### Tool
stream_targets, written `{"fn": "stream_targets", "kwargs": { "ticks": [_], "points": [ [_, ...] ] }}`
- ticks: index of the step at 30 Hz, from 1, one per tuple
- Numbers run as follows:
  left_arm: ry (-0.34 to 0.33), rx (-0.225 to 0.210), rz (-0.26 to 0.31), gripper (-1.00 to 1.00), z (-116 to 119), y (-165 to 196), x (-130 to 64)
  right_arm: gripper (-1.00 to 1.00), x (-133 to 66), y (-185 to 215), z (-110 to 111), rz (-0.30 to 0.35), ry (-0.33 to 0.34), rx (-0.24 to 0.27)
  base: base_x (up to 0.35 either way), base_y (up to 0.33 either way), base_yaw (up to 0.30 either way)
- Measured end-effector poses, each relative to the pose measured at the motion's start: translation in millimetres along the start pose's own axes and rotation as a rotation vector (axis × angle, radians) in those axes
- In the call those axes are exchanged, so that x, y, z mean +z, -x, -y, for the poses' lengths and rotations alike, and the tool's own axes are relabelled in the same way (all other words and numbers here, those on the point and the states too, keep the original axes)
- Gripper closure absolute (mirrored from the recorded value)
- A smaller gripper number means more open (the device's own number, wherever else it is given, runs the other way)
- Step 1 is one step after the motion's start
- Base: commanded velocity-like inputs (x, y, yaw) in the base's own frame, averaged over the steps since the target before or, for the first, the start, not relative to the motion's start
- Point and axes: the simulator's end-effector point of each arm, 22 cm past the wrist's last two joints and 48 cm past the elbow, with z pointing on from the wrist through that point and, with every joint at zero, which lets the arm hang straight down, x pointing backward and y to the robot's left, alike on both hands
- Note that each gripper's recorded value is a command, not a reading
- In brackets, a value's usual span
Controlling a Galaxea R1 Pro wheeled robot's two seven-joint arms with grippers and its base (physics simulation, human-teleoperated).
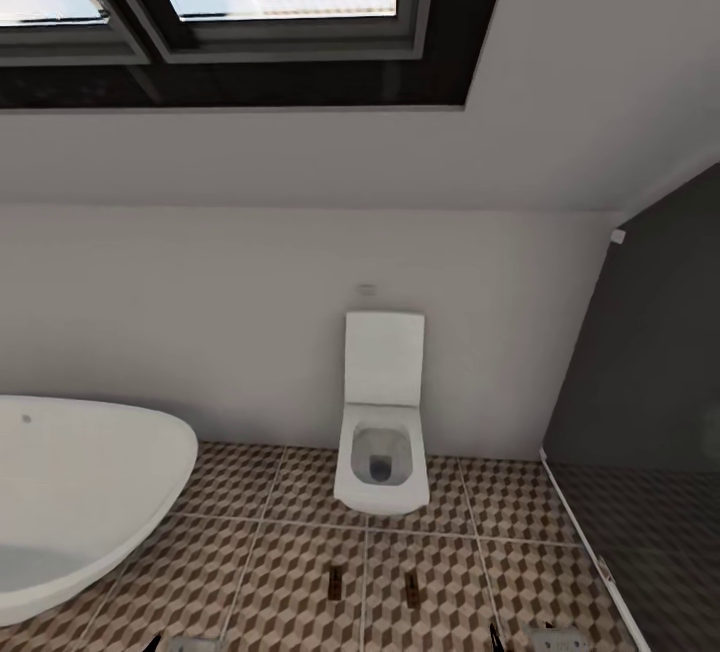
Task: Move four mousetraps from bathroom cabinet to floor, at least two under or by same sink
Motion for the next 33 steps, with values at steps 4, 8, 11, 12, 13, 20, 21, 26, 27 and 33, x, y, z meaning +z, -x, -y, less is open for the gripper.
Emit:
{"fn": "stream_targets", "kwargs": {
  "ticks": [4,8,11,12,13,20,21,26,27,33],
  "points": [
    [0.000,0.000,0.002,-1.00,-0.2,0.7,0.0,-1.00,0.0,0.6,0.1,0.001,0.000,0.000,0.000,0.000,-0.228],
    [0.001,0.000,0.004,-1.00,-0.4,1.6,0.0,-1.00,0.0,1.3,0.1,0.003,0.000,0.000,0.000,0.000,-0.247],
    [0.001,-0.001,0.004,-1.00,-0.5,1.7,-0.2,-1.00,0.0,1.9,0.2,0.004,0.000,0.000,0.000,0.000,-0.253],
    [0.001,-0.001,0.004,-1.00,-0.5,1.9,-0.2,-1.00,0.0,2.1,0.2,0.005,0.000,0.000,0.000,0.000,-0.254],
    [0.001,-0.001,0.005,-1.00,-0.5,2.1,-0.2,-1.00,-0.1,2.2,0.2,0.005,-0.001,0.000,0.000,0.000,-0.255],
    [0.002,-0.001,0.006,-1.00,-0.8,2.8,-0.2,-1.00,0.1,3.4,0.3,0.007,-0.001,0.001,0.000,0.000,-0.156],
    [0.002,-0.001,0.006,-1.00,-0.8,2.8,-0.2,-1.00,0.1,3.4,0.3,0.007,-0.001,0.001,0.000,0.000,-0.049],
    [0.002,-0.001,0.006,-1.00,-0.8,2.9,-0.2,-1.00,0.2,3.4,-0.3,0.007,-0.001,0.001,0.000,0.000,-0.023],
    [0.002,-0.001,0.007,-1.00,-0.8,3.0,-0.2,-1.00,0.1,3.4,-1.1,0.007,0.000,0.001,0.000,0.000,-0.008],
    [0.002,-0.001,0.007,-1.00,-0.9,2.9,-0.3,-1.00,0.0,3.6,-8.7,0.006,0.007,0.009,0.000,0.000,0.047]
  ]
}}
